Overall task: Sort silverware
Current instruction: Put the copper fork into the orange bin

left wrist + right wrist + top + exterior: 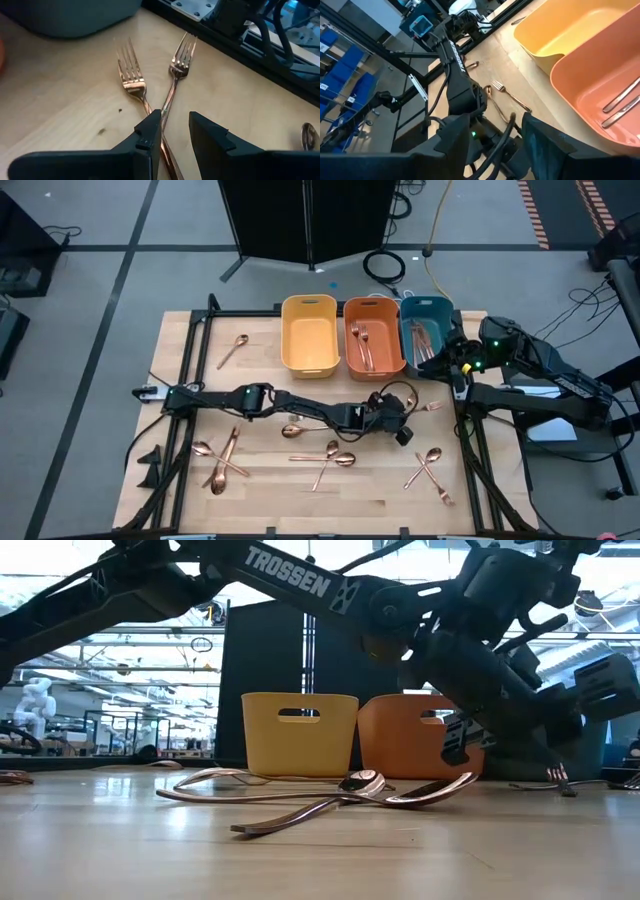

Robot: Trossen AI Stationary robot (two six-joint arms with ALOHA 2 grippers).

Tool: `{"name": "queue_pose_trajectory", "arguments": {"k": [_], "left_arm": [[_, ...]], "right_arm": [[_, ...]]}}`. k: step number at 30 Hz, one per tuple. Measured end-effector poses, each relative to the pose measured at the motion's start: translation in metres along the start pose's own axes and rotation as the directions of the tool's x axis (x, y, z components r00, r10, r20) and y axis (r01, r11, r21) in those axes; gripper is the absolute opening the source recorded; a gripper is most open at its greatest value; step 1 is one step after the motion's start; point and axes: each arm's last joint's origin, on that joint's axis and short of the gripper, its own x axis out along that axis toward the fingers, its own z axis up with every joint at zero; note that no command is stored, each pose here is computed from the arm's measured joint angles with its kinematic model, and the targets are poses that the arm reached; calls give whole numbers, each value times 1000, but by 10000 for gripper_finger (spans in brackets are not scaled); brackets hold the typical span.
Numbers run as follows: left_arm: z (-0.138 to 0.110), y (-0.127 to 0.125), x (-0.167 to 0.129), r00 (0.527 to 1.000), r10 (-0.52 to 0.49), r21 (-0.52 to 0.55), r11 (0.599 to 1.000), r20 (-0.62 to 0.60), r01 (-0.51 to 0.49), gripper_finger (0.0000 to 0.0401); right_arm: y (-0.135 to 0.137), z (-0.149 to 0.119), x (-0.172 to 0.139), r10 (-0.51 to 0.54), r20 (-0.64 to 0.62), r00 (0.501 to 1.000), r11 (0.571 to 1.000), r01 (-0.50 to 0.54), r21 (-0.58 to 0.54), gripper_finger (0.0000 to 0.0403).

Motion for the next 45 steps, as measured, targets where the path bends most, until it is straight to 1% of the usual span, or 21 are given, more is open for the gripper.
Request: {"name": "queue_pose_trajectory", "arguments": {"k": [4, 7, 13, 15, 17, 20, 23, 29, 32, 36, 38, 45], "left_arm": [[-2, 1, 3, 1000, -15, 8, 1000, -3, 15, 95], [-11, 4, 8, 1000, -16, 5, 1000, -2, 16, 95], [-19, 7, 13, 1000, -23, 12, 1000, -20, 23, 95], [-19, 7, 12, 999, -28, 48, 998, -39, 29, 95], [-22, 9, 12, 997, -10, 129, 991, -73, 19, 95], [-28, 12, 11, 992, 23, 244, 970, -127, 9, 95], [-30, 13, 10, 987, 26, 270, 963, -156, 17, 95], [-31, 12, 10, 988, 21, 275, 961, -152, 21, 93], [-31, 11, 10, 989, 17, 272, 962, -145, 24, 75], [-31, 10, 10, 989, 13, 266, 964, -144, 26, 28], [-29, 9, 9, 990, 8, 262, 965, -140, 29, 11], [-15, 0, 2, 994, -50, 237, 969, -101, 73, 4]], "right_arm": [[0, 0, 0, -3, 1, 1000, 1000, 3, -5, 169], [0, 0, 0, -3, 0, 1000, 1000, 3, -5, 169], [-1, 1, 2, -14, -4, 1000, 1000, 14, 5, 169], [-2, 1, 3, -25, -2, 1000, 1000, 25, 10, 169], [-2, 1, 3, -25, 0, 1000, 999, 25, 21, 169], [-2, 2, 4, -26, -1, 1000, 999, 26, 33, 169], [-2, 2, 4, -25, -1, 1000, 999, 25, 38, 169], [-2, 2, 4, -25, -1, 1000, 999, 25, 42, 169], [-2, 2, 4, -25, 0, 1000, 999, 25, 40, 169], [-2, 2, 4, -25, -1, 1000, 999, 25, 36, 169], [-2, 2, 4, -25, -1, 1000, 999, 25, 35, 169], [-2, 2, 4, -25, -1, 1000, 999, 25, 27, 169]]}}
